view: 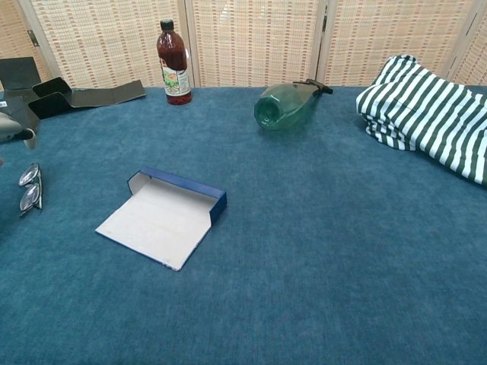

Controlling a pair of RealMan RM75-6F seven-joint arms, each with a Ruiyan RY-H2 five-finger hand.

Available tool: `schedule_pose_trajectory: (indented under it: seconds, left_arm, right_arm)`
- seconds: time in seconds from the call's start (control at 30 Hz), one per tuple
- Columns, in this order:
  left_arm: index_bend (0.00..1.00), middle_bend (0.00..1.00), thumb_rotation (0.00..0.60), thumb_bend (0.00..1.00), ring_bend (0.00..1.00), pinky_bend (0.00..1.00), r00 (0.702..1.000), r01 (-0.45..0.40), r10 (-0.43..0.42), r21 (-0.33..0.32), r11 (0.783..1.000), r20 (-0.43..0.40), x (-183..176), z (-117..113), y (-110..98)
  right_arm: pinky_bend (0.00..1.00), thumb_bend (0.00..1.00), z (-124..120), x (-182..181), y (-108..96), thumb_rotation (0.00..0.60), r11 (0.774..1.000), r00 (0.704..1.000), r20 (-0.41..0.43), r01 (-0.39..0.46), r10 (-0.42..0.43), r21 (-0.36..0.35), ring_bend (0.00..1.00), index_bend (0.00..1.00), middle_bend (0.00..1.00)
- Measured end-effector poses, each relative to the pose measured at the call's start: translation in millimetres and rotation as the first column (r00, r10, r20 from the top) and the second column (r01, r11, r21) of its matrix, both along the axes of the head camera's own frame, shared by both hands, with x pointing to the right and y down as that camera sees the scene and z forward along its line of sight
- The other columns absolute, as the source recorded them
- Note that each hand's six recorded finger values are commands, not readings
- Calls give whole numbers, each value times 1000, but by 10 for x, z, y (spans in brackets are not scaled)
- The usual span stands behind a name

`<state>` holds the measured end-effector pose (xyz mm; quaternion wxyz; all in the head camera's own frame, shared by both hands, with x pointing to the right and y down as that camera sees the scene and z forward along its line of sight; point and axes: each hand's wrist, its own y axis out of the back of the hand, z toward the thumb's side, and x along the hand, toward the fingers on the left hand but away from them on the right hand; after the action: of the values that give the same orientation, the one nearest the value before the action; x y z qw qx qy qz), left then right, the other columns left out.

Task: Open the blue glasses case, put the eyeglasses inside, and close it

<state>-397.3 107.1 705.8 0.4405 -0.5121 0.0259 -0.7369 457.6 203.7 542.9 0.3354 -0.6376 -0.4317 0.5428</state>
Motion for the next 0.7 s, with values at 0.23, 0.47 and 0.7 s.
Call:
schedule_pose_trajectory:
  seconds: [0.23, 0.47, 0.7]
  left_arm:
    - [162, 910, 600, 588, 961, 1000, 1000, 11, -11, -27, 1000, 15, -235, 228, -41]
    - [167, 905, 600, 588, 960, 1000, 999, 31, -29, -88, 996, 19, -250, 372, 49]
    - [269, 899, 600, 588, 960, 1000, 998, 34, -28, -103, 994, 56, -222, 313, 135]
  right_arm:
    - [275, 209, -8, 4, 3, 600, 1000, 1000, -4, -1, 1, 0, 461, 176, 332]
    - [275, 209, 4, -4, 2, 600, 1000, 1000, -3, -1, 1, -4, 466, 175, 333]
    - [275, 209, 20, 7, -8, 600, 1000, 1000, -2, -3, 3, -6, 466, 176, 333]
